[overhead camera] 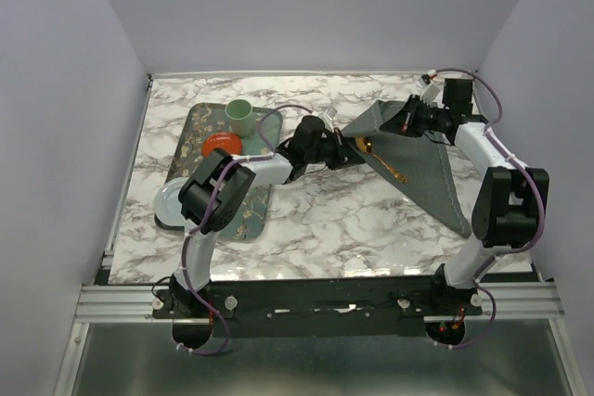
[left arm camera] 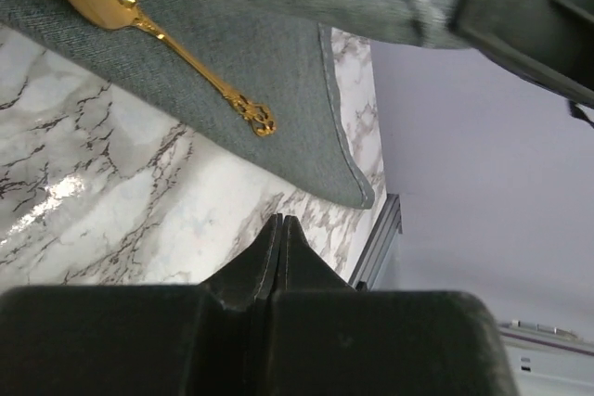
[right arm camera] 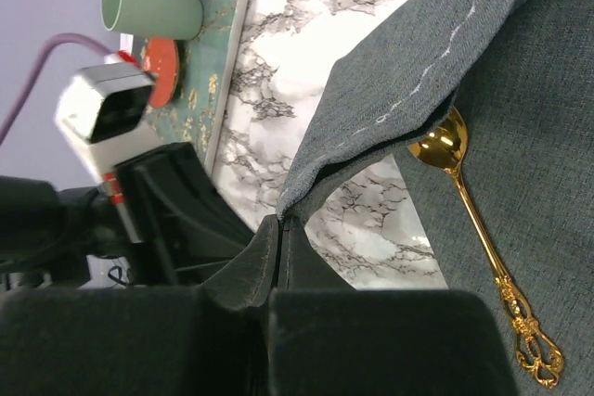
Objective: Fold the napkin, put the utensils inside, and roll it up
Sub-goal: Fold the napkin
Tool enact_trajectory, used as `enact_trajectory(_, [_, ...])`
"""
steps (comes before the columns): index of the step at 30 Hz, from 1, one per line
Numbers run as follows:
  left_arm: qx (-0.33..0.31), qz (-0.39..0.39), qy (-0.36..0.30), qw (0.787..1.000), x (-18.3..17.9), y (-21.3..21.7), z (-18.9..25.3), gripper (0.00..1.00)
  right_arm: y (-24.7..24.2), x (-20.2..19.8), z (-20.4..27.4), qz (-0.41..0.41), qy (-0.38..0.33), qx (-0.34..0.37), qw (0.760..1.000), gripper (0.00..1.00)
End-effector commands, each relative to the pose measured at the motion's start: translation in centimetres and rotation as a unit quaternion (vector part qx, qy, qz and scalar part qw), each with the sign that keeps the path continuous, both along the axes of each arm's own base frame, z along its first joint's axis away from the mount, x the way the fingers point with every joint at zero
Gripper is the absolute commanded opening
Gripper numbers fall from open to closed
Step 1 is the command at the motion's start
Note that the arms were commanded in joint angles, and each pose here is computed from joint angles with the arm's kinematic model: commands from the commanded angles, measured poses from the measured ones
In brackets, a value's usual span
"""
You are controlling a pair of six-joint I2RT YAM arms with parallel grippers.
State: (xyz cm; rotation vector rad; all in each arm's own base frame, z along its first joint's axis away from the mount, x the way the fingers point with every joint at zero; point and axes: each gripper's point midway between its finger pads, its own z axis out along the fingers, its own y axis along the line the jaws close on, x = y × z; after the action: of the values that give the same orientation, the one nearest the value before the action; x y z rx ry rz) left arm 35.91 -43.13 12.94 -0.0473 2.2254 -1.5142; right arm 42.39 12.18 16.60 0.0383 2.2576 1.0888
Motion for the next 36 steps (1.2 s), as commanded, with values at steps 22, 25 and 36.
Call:
enact_trajectory(22, [0.004,0.065,-0.012,0.998,4.0,1.5,1.7,0.11,-6.1,-3.4,-1.1,-0.073,-0.023,-0.114,0.991,0.01])
enact_trajectory(25, [0.004,0.062,-0.012,0.998,4.1,1.5,1.8,0.11,-6.2,-4.0,-2.0,-0.068,-0.01,-0.107,0.992,0.01])
enact_trajectory(36, [0.007,0.061,-0.005,0.998,4.1,1.9,1.5,0.11,-7.4,-6.1,-7.5,-0.094,0.063,-0.14,0.984,0.06])
